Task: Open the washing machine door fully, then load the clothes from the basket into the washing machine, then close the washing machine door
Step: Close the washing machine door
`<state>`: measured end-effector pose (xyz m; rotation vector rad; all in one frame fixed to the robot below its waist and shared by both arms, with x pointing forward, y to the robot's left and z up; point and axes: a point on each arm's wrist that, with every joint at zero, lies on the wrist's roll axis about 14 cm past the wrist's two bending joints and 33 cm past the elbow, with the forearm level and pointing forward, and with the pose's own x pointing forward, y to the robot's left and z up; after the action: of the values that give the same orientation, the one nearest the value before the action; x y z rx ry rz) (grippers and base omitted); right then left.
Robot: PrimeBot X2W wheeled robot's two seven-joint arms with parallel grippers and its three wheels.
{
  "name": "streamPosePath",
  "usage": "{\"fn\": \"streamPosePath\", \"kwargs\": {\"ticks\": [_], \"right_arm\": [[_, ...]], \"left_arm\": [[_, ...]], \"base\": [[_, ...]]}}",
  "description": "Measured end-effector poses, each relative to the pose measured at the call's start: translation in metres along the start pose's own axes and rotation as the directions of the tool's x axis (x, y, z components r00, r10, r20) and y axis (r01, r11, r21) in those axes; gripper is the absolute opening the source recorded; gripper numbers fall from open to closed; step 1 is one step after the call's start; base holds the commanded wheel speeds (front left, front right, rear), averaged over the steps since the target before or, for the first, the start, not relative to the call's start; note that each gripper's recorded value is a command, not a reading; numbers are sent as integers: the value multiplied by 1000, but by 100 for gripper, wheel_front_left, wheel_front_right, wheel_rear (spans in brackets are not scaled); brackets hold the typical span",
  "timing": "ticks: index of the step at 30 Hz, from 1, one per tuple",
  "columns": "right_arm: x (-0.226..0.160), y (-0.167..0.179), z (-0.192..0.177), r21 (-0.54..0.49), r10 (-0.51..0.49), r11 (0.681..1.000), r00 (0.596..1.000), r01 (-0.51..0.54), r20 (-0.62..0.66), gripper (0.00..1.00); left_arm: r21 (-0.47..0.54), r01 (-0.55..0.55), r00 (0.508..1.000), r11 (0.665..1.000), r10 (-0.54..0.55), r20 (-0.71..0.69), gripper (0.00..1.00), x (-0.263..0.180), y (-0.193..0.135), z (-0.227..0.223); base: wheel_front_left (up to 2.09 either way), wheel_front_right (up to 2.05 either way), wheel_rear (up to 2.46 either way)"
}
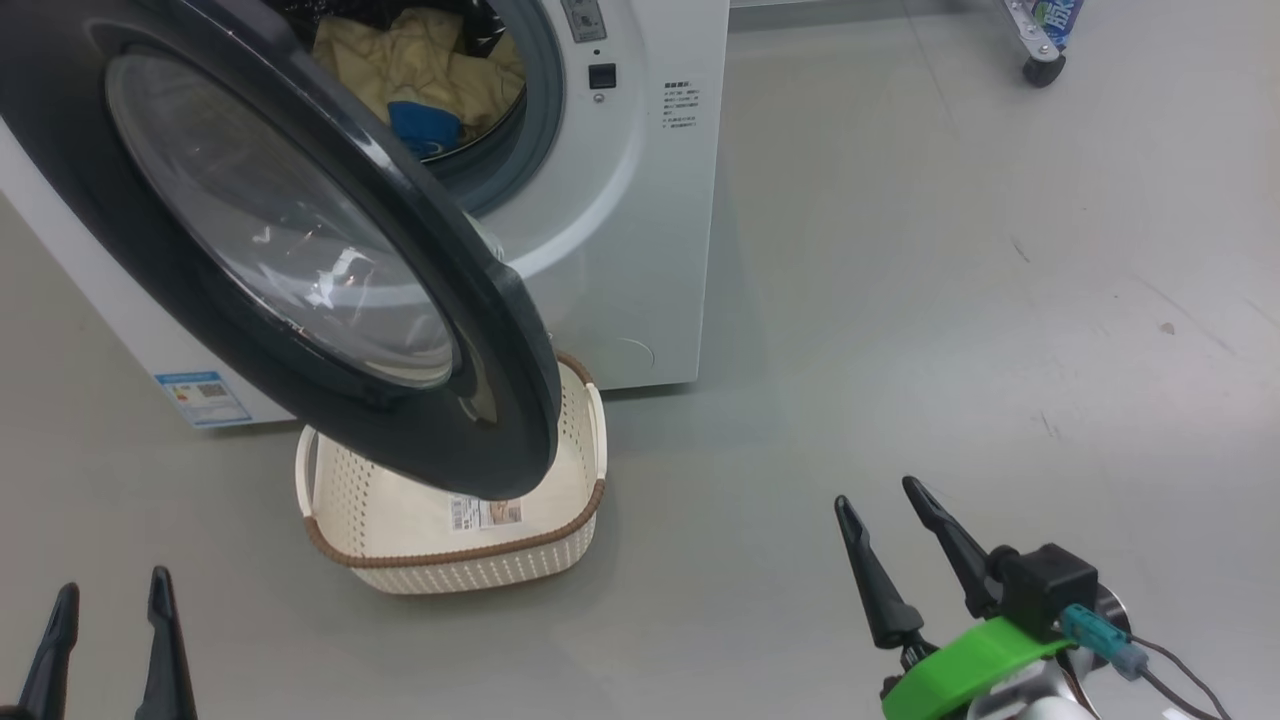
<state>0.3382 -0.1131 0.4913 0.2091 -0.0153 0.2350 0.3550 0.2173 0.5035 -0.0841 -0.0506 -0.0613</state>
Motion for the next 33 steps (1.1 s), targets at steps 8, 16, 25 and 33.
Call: {"fn": "streamPosePath", "kwargs": {"ticks": [8, 16, 25, 33], "right_arm": [[-1, 0, 1, -1, 1, 1000, 1000, -1, 3, 100], [-1, 1, 4, -5, 3, 1000, 1000, -3, 13, 100], [-2, 2, 4, -5, 5, 1000, 1000, -5, 14, 100], [-1, 2, 4, -6, 5, 1000, 1000, -5, 14, 0]], "left_arm": [[6, -2, 1000, 1000, 2, -12, 100, -3, 1, -4], [-1, -2, 1000, 1000, 1, -27, 100, -8, 0, -9], [-3, -4, 1000, 1000, 4, -30, 100, -9, 1, -10], [-7, -8, 999, 1000, 8, -37, 100, -11, 1, -12]], "base": [[0, 0, 0], [0, 0, 0], [0, 0, 0], [0, 0, 0]]}}
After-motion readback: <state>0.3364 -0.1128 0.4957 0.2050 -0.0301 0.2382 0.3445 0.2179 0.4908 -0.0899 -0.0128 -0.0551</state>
